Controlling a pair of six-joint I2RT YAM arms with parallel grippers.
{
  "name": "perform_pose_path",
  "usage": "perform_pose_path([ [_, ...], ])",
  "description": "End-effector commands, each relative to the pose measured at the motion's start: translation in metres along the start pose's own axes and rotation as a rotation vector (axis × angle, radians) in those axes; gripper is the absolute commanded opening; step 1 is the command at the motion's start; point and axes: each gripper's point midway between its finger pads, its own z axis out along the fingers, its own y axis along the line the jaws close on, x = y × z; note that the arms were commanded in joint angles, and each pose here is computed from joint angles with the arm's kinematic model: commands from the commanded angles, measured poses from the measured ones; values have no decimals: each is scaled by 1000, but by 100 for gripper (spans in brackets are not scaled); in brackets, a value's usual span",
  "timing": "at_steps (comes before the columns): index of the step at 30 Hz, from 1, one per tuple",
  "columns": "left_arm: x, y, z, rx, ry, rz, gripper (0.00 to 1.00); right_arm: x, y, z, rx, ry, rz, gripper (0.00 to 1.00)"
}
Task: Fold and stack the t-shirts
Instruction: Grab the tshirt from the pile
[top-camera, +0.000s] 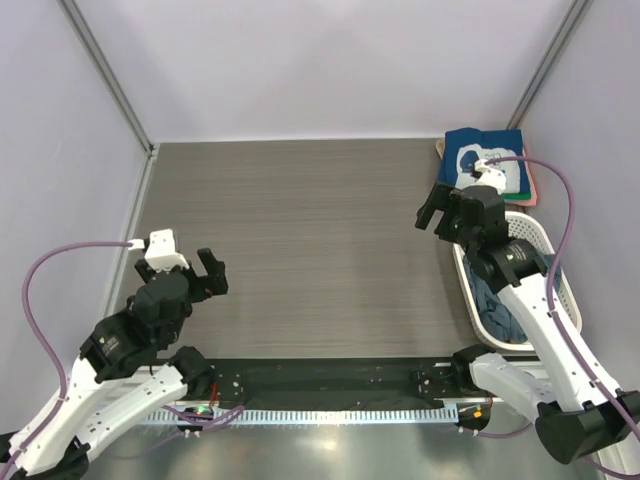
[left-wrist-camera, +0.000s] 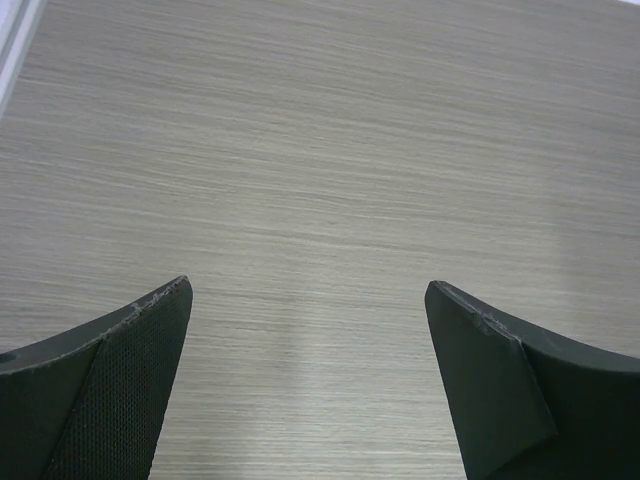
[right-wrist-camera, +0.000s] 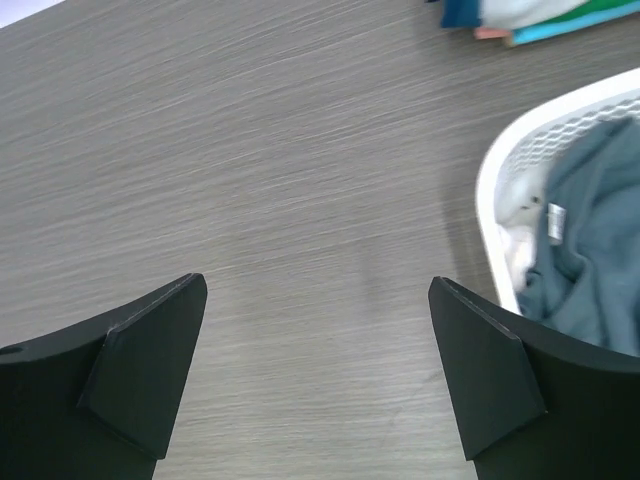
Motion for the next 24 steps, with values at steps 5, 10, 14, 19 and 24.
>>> perform_pose_path([
  [5,-10,-9,0,20,-13,-49,100,-55,-66,-29,319,-152,56,100],
  [10,-15,-29,-15,208,-48,-88,100,-59,-122,-30,504,-162,137,100],
  [14,-8,-33,-21,295,-83,-78,100,-32,-173,-11,604,-48,262,100],
  [19,-9,-24,-21,249,-85,-76,100,4,-184,19,579,90,336,100],
  [24,-7,-23,-20,245,-78,-65,100,41,-185,46,543,171,371,100],
])
